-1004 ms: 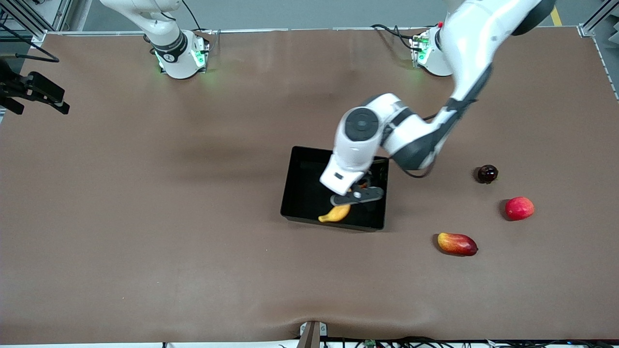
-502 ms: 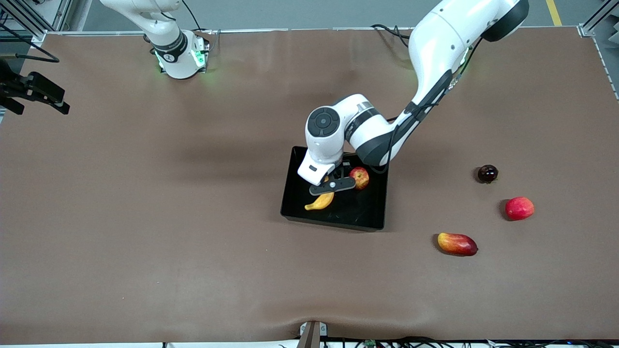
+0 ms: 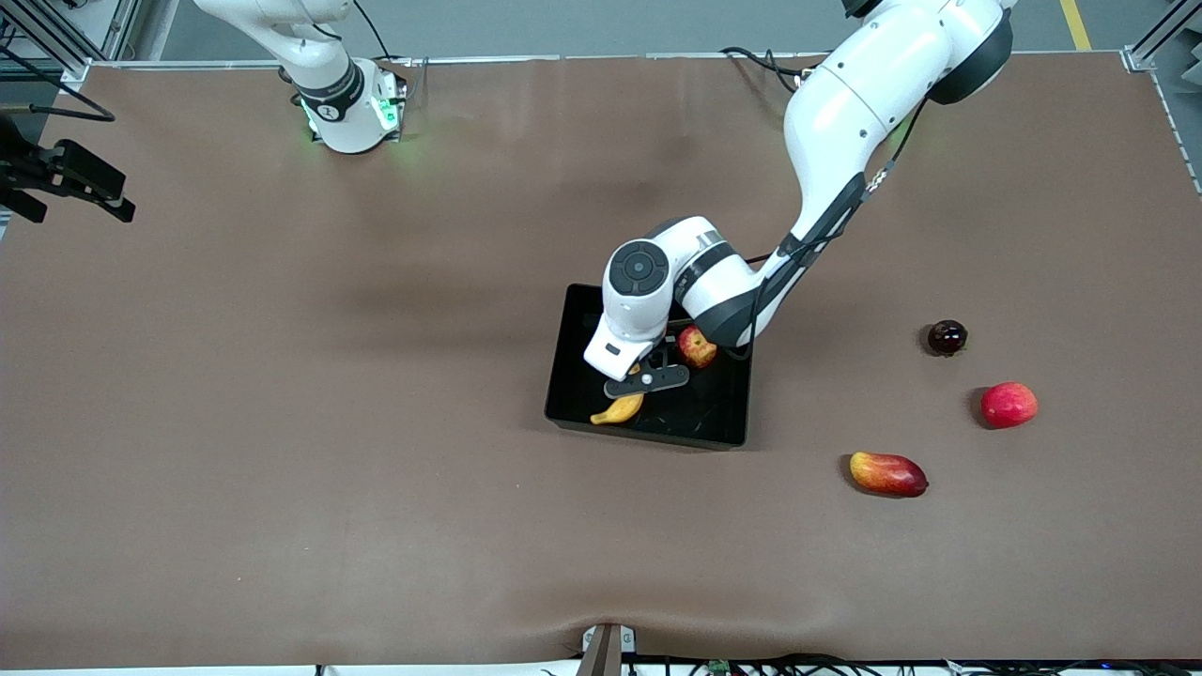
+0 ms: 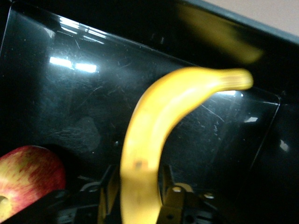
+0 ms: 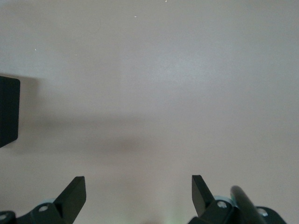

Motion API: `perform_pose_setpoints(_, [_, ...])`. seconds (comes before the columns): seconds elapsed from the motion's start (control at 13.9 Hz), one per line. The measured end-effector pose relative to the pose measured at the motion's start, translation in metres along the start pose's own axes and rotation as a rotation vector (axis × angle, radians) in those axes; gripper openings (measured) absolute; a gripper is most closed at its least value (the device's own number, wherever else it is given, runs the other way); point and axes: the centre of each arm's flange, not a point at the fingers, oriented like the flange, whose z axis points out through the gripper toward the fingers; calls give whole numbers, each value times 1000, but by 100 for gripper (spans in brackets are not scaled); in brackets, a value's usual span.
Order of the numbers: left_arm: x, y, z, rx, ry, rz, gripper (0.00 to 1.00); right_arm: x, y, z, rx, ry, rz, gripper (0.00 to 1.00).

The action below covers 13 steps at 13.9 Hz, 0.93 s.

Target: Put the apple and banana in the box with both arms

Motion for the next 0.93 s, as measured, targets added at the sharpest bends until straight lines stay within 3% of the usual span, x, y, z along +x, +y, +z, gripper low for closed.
perform_pose_setpoints(0.22, [15,-3,-9,-13,20,-19,81,0,2,0,0,0,3,100])
perform_pose_setpoints(0.36, [44,-16,-33,-39,55,-63,100,0,2,0,0,0,4,100])
perform_pose_setpoints(0.5, [90,-50,-88,-58,118,-140,100,0,3,0,2,0,6,100])
perform_pose_setpoints(0.65, [134,-108,-158,-31,179,-209,100,0,4,0,3,0,7,100])
perform_pose_setpoints(0.93, [160,-199,-260,37,203,-324,100,0,4,0,4,0,8,100])
